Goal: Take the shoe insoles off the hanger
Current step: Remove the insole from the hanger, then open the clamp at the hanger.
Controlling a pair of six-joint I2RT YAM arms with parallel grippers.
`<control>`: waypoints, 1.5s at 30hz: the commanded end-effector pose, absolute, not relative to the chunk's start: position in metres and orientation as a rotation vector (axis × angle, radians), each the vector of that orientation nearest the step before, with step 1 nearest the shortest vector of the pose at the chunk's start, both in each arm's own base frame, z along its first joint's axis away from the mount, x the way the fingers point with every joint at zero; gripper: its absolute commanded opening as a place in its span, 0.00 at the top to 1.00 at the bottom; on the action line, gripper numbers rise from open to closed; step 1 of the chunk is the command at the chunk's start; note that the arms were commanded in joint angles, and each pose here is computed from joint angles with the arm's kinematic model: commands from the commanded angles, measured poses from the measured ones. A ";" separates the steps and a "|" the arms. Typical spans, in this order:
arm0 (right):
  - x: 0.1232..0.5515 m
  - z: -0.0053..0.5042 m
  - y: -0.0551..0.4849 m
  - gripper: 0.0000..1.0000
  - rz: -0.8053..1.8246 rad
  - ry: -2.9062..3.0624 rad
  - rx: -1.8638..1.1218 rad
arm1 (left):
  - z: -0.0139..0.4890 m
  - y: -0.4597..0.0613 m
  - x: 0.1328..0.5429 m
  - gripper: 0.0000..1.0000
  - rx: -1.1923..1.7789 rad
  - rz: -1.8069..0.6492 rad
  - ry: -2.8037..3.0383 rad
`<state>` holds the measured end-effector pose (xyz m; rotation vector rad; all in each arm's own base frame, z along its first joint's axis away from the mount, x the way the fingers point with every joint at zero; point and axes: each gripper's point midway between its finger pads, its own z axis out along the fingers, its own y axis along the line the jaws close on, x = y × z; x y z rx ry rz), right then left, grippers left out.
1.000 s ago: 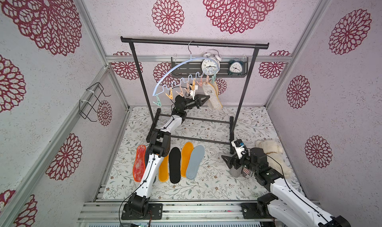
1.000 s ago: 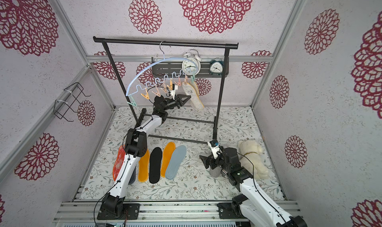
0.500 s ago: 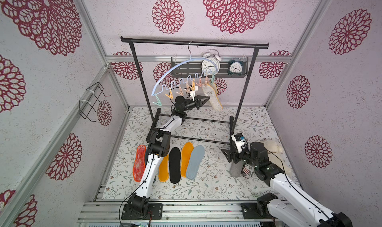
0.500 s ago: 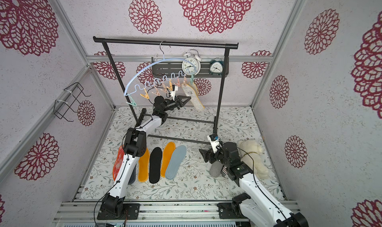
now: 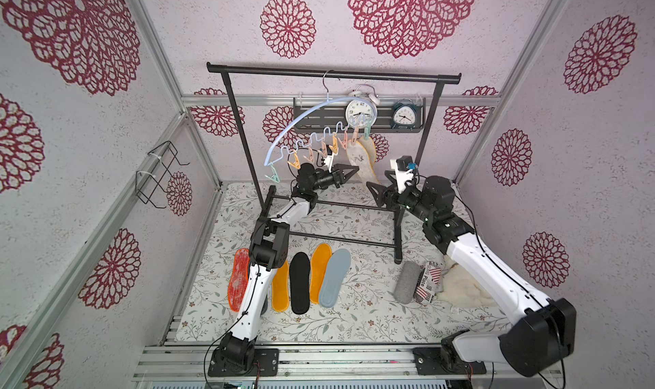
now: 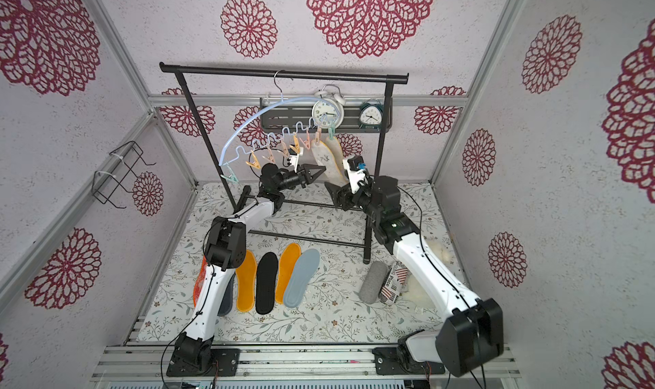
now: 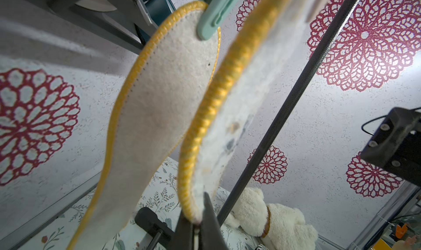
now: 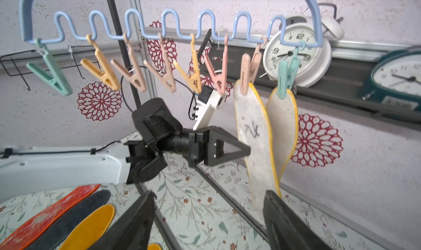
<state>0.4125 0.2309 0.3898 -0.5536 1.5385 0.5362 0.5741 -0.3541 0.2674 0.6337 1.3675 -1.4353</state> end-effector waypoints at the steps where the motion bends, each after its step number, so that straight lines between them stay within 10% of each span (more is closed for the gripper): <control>1: 0.438 0.430 0.237 0.24 0.527 1.407 -0.539 | 0.304 -0.348 0.561 1.00 0.676 -1.427 1.305; 20: 0.557 0.454 0.276 0.33 0.643 1.326 -0.521 | 0.309 -0.330 0.564 1.00 0.670 -1.417 1.316; 45: 0.572 0.458 0.313 0.66 0.854 1.220 -0.610 | 0.305 -0.320 0.567 1.00 0.665 -1.415 1.336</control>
